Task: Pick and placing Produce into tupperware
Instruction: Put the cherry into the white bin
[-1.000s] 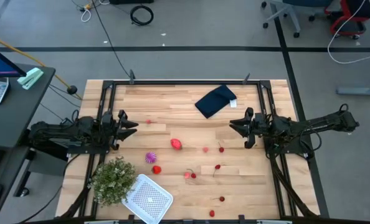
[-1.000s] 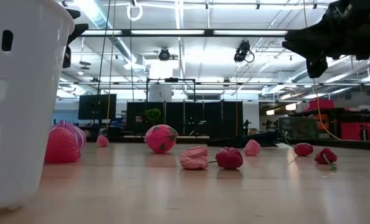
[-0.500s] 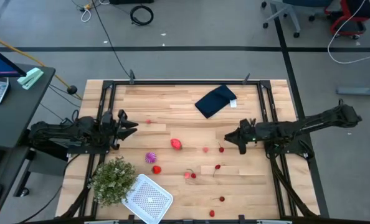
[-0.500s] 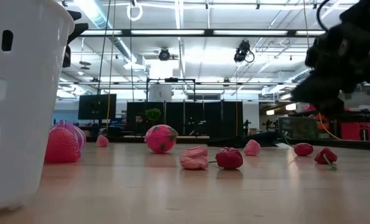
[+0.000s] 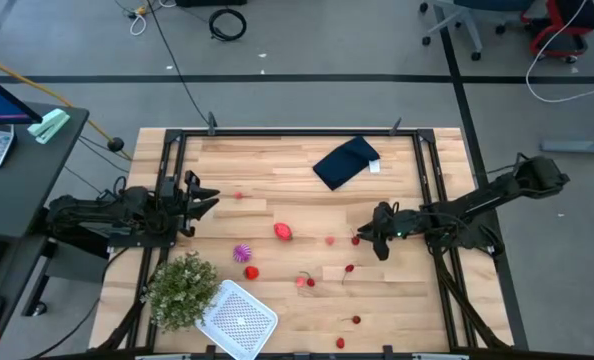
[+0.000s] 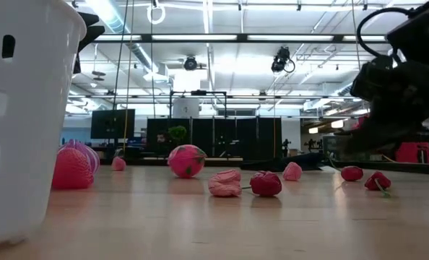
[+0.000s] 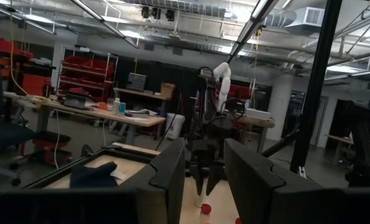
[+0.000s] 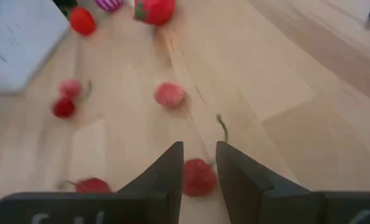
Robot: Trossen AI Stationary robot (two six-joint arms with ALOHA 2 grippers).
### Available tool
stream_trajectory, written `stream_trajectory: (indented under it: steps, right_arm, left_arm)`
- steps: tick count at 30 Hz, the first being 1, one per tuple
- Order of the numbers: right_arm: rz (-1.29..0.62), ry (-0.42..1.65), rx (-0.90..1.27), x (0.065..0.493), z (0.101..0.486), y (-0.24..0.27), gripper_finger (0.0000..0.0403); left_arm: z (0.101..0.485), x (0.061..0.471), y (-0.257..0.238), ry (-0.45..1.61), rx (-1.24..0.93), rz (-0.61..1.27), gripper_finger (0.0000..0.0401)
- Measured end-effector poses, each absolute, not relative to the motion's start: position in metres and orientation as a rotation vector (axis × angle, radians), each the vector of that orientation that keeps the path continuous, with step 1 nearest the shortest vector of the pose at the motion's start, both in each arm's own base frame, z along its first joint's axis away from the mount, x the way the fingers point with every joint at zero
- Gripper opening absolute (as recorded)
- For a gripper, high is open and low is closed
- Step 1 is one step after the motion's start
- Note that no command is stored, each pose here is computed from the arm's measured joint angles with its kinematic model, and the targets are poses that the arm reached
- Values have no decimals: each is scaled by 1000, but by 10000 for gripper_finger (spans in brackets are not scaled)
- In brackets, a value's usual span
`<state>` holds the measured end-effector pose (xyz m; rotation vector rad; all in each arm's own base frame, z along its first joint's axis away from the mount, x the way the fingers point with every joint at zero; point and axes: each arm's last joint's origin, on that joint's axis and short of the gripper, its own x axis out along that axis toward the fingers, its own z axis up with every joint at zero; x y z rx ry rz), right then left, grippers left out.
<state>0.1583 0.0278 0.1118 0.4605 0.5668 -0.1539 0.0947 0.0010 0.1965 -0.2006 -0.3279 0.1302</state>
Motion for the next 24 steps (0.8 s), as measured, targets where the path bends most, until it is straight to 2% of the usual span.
stream_trajectory:
  steps: [7,13,21,24]
  right_arm:
    - [-191,544,391,162,109,27,167]
    - [-188,489,424,167,110,28,208]
    - [-209,543,372,189,109,32,209]
    - [-236,637,339,195,104,33,204]
  left_arm:
    - [196,95,1,-328,-201,130,113]
    - [196,95,1,-328,-201,130,114]
    - [196,95,1,-328,-203,134,110]
    - [196,95,1,-329,-210,133,112]
